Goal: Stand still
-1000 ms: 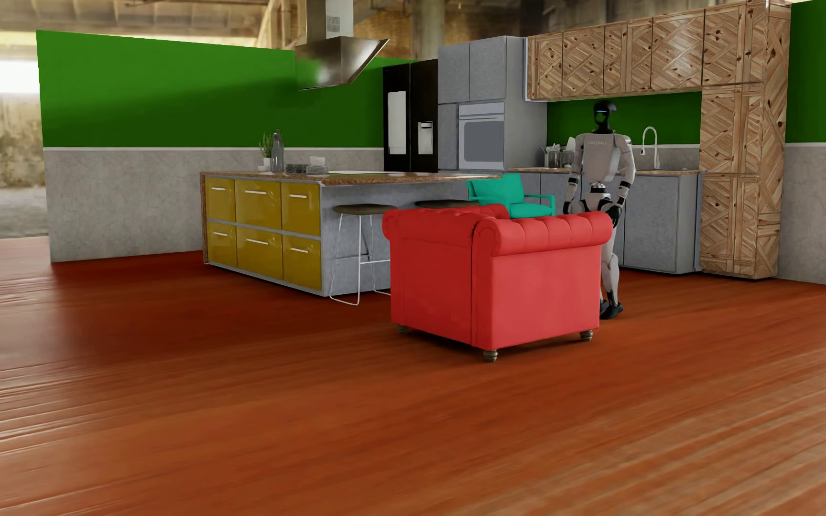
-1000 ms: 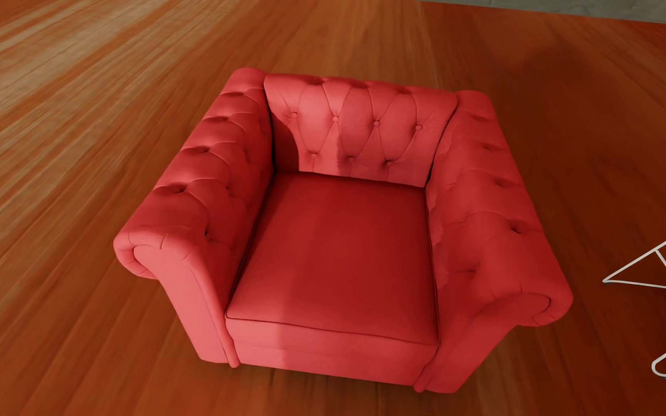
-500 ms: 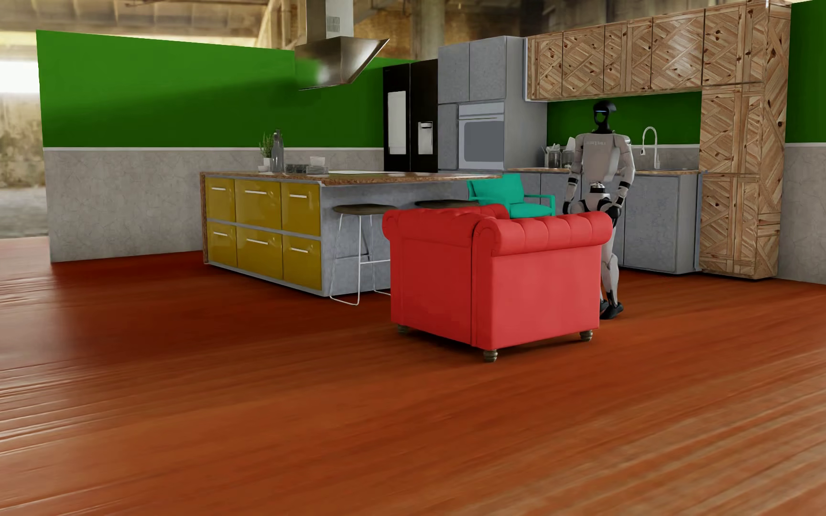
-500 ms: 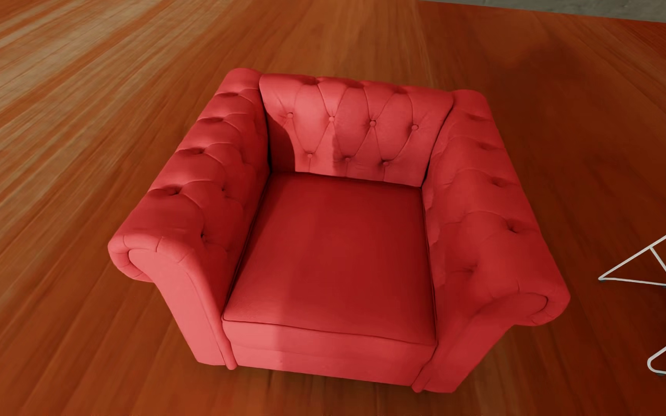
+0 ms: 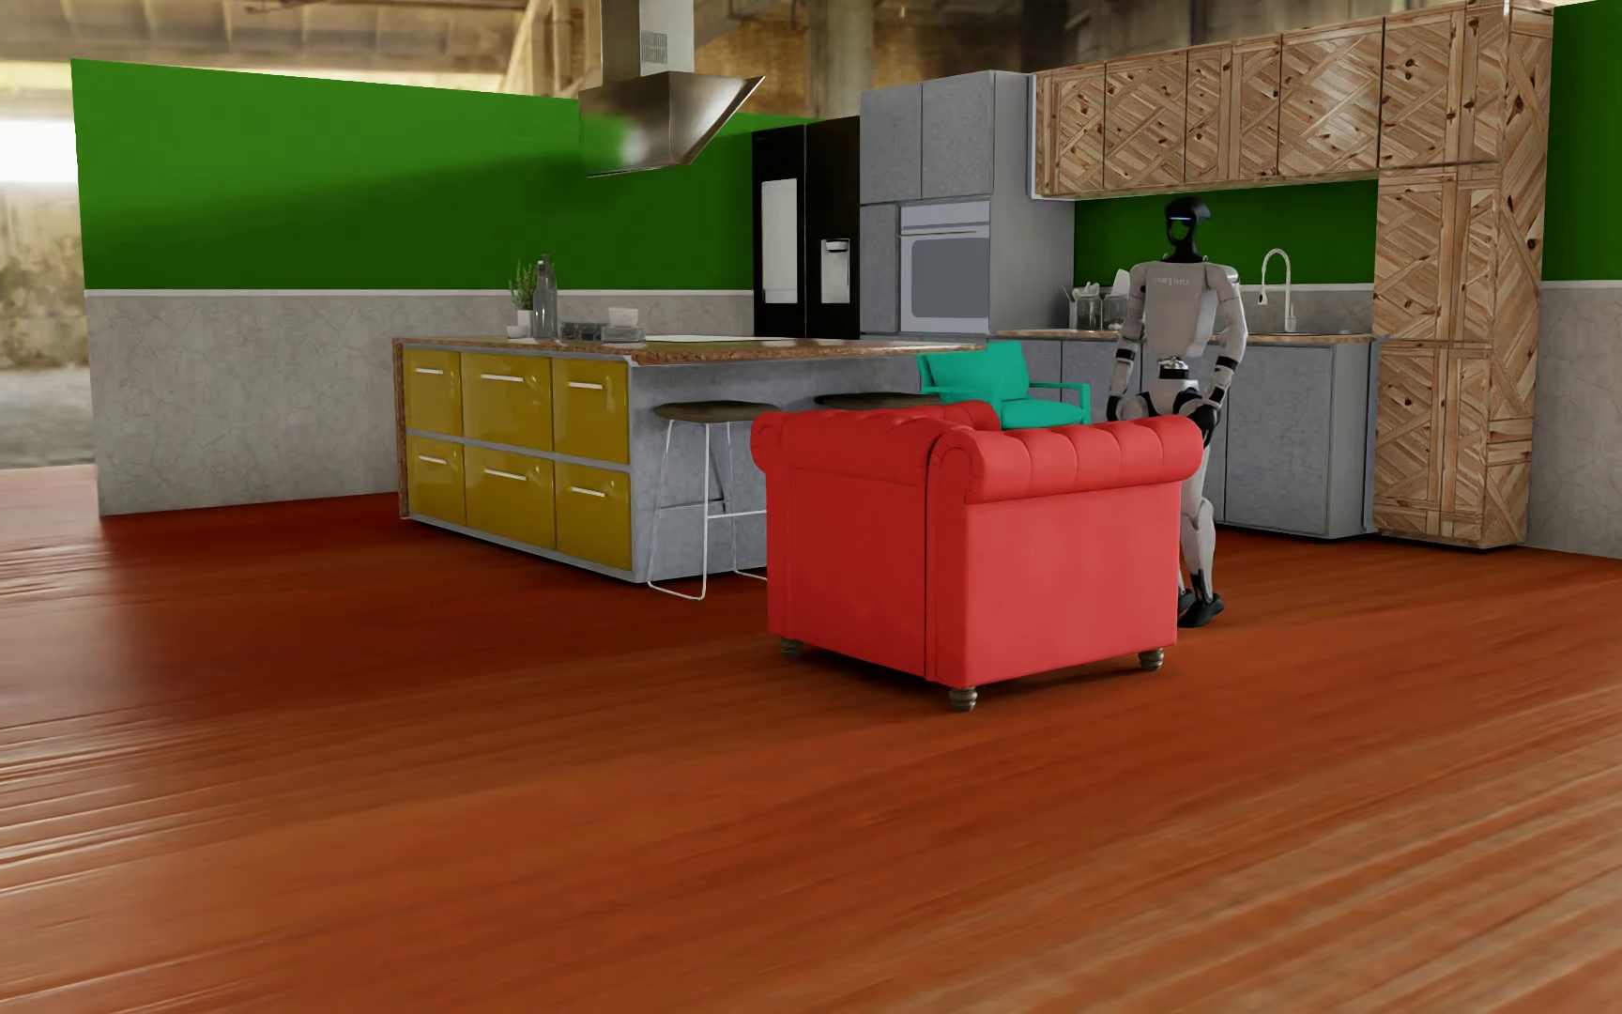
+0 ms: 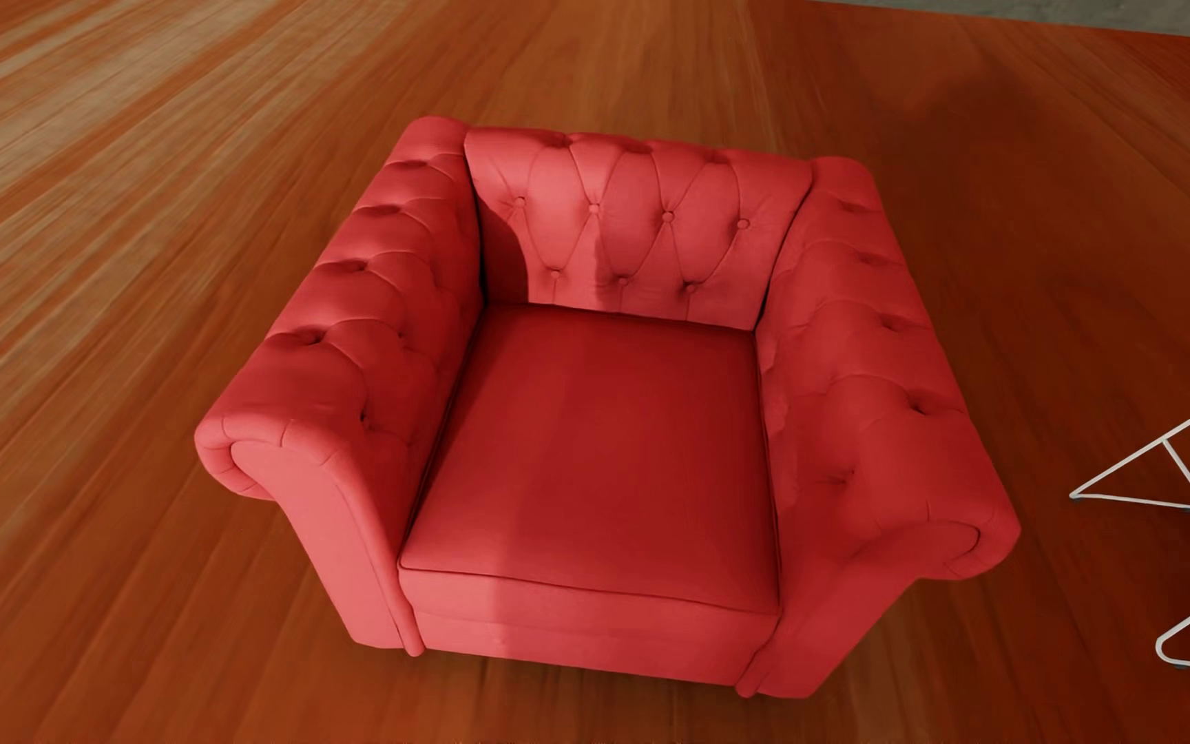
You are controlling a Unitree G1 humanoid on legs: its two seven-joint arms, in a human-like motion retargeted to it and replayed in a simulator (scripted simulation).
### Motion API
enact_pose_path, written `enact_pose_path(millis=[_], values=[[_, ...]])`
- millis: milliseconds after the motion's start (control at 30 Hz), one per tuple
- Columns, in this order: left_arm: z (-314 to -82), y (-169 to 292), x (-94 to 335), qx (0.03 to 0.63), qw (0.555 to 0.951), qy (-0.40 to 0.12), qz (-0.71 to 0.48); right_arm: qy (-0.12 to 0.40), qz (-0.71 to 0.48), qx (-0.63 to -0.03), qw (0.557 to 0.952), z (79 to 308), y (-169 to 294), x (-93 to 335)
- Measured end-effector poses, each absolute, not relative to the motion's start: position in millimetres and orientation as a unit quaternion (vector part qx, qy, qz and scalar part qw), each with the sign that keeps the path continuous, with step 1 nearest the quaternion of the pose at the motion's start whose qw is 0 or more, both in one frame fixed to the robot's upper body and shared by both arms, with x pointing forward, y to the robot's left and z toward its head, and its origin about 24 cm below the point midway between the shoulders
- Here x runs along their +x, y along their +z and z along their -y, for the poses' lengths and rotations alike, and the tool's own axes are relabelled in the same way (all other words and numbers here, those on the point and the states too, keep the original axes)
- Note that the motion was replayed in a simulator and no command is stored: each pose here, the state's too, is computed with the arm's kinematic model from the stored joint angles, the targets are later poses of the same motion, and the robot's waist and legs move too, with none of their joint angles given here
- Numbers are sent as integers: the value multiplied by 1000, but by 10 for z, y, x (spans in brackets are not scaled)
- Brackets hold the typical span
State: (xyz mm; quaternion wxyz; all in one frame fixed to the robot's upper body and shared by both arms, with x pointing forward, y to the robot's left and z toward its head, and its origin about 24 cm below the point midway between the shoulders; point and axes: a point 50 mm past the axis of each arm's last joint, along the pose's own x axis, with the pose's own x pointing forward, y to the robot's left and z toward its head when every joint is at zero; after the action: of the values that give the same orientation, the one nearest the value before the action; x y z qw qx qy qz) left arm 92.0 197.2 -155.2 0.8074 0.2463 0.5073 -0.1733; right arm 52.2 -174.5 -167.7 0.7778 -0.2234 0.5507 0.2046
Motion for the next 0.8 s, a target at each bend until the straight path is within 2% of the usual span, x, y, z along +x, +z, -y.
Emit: enact_pose_path(millis=[200,800], values=[[-1972,-1552,916,241,810,-168,-508,187,-556,-212,782,1770,-1679,517],[-1977,-1552,904,236,811,-163,-509,180,-558,-209,783,1784,-1680,512]])
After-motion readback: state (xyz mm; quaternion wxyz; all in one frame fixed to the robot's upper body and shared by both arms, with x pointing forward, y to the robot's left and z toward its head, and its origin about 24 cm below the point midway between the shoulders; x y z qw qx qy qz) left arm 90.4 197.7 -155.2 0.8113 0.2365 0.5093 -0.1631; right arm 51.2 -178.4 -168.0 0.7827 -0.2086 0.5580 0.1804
